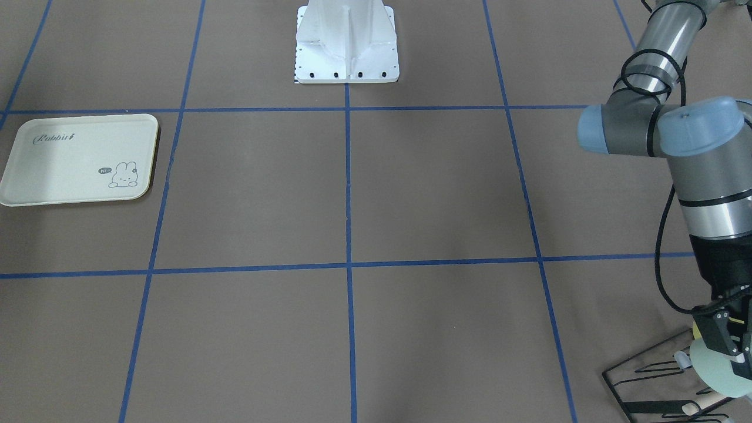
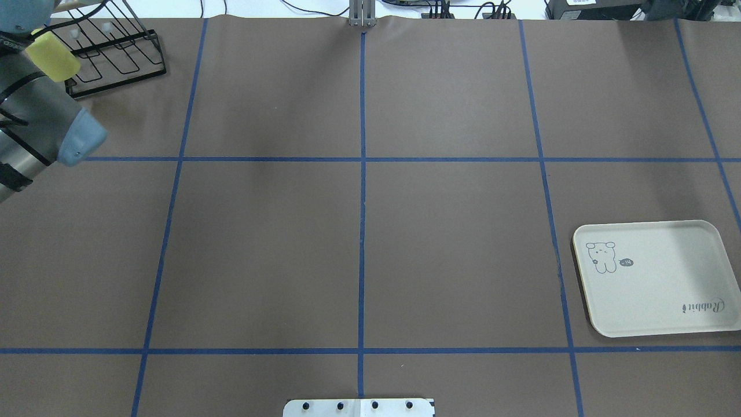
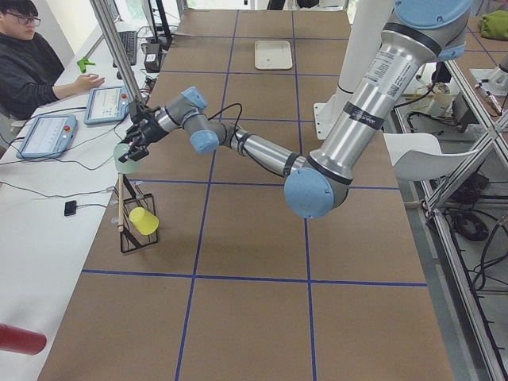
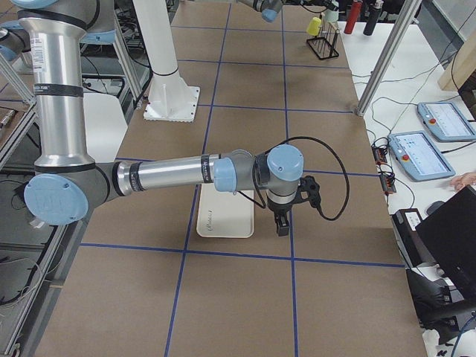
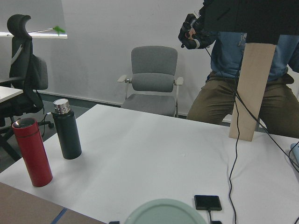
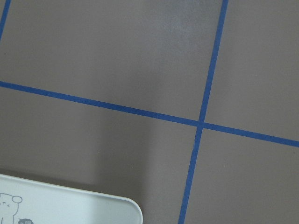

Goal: Left arm grabs green cup and hands to right arm on tray

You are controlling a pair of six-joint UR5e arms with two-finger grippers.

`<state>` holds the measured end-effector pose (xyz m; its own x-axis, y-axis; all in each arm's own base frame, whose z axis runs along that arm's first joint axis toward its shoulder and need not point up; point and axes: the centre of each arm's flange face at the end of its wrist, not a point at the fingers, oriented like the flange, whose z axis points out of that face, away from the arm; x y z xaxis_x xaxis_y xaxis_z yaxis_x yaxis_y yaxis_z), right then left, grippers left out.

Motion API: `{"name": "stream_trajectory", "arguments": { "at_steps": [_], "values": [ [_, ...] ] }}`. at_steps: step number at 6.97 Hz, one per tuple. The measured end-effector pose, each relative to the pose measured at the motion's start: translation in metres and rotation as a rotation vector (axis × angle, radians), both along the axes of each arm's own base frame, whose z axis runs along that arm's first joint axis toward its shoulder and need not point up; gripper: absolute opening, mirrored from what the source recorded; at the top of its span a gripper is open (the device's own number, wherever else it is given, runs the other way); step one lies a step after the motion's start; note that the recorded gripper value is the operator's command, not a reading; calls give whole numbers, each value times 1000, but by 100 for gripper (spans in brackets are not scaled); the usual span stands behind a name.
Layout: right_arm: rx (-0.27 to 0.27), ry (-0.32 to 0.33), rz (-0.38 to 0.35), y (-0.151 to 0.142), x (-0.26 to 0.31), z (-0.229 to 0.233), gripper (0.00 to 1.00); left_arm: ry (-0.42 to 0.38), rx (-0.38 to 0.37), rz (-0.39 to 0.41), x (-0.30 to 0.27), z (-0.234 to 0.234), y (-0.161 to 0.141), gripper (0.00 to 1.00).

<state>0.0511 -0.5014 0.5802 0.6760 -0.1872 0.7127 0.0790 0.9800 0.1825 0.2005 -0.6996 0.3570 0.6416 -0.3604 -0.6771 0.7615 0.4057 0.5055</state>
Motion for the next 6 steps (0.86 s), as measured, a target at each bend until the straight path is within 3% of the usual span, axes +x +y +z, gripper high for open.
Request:
{"name": "stream_trajectory", "arguments": {
  "at_steps": [1,4,6],
  "values": [
    [2,0,0,-1,0,-1,99,43,13,-8,0,-12,4,32],
    [31,-2,6,-16,-1,-18,99,347,7,-27,32,-46,25,32],
    [90,-19,108,-35,-4,-52,99,539,-12,-36,76,-68,53,32]
  ]
}}
